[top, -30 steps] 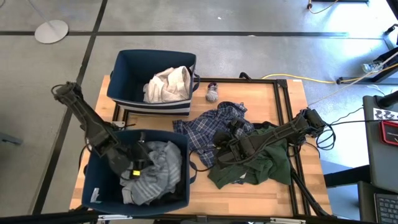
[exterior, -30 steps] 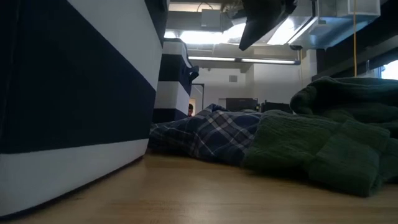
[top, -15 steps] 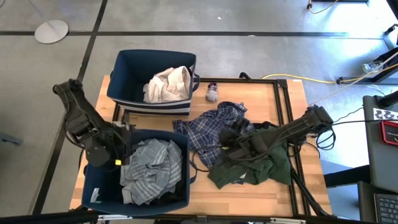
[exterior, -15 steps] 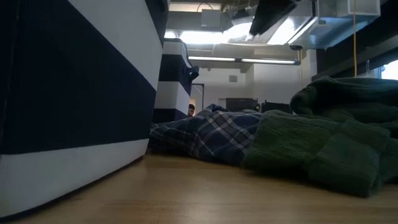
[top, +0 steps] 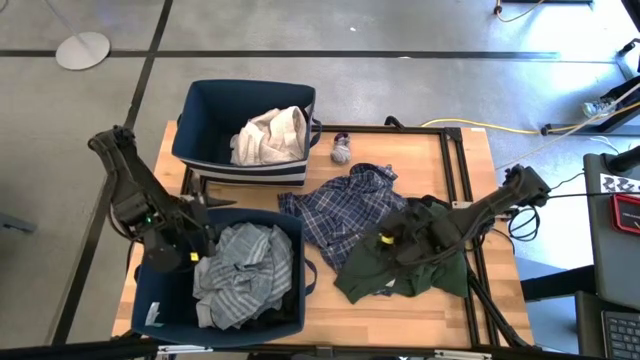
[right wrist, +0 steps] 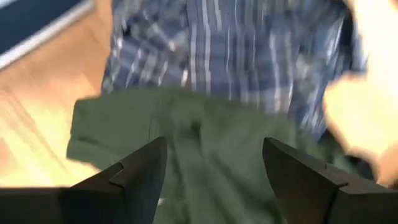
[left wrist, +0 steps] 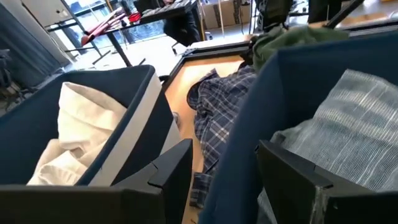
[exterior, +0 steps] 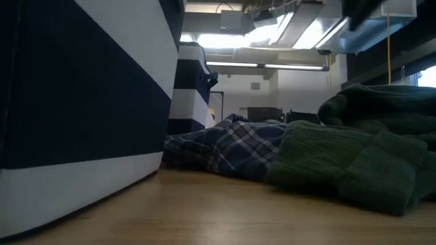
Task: Sort clothes
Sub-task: Put the green long sleeve into the bottom blue laundry organizer
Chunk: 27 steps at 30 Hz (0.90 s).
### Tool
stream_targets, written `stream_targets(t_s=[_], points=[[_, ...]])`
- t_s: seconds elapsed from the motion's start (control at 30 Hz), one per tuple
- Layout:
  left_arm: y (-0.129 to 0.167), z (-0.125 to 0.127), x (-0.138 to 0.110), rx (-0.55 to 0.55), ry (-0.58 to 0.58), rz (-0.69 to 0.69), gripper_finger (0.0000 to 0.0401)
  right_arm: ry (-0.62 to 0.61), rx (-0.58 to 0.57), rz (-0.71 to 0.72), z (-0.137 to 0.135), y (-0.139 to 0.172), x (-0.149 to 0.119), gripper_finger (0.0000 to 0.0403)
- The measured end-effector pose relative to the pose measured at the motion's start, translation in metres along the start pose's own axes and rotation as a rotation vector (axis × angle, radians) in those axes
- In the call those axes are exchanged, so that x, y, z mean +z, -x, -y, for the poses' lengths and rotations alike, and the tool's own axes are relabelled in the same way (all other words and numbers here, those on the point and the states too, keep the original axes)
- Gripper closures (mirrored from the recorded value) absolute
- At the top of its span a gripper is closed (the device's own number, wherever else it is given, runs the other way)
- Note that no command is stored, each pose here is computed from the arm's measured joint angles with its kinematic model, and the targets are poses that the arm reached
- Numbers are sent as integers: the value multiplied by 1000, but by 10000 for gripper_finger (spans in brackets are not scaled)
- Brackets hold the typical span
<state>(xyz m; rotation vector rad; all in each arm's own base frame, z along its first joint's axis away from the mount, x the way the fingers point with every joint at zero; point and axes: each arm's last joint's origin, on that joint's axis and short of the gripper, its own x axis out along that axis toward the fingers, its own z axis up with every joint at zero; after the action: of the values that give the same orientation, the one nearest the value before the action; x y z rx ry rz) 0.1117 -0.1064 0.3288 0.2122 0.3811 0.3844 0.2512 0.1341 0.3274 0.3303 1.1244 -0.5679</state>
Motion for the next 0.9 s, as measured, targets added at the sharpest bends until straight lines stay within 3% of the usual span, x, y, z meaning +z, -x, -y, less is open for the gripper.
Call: stream_targets(t_s=[0.13, 0.3, 0.63, 0.73, 0.9], points=[[-2, 2, -6, 5, -1, -5, 230, -108, -7, -110, -4, -8, -20, 139], [-7, 7, -22, 16, -51, -25, 230, -155, -3, -132, -11, -29, -39, 139], [-7, 8, -20, 15, -98, -12, 230, -114, -91, -11, -5, -64, -53, 139], [-7, 8, -20, 15, -99, -12, 230, -127, -56, 1, -8, -71, -55, 139], [-7, 8, -20, 15, -92, -12, 230, -34, -24, 14, -9, -86, -61, 139]])
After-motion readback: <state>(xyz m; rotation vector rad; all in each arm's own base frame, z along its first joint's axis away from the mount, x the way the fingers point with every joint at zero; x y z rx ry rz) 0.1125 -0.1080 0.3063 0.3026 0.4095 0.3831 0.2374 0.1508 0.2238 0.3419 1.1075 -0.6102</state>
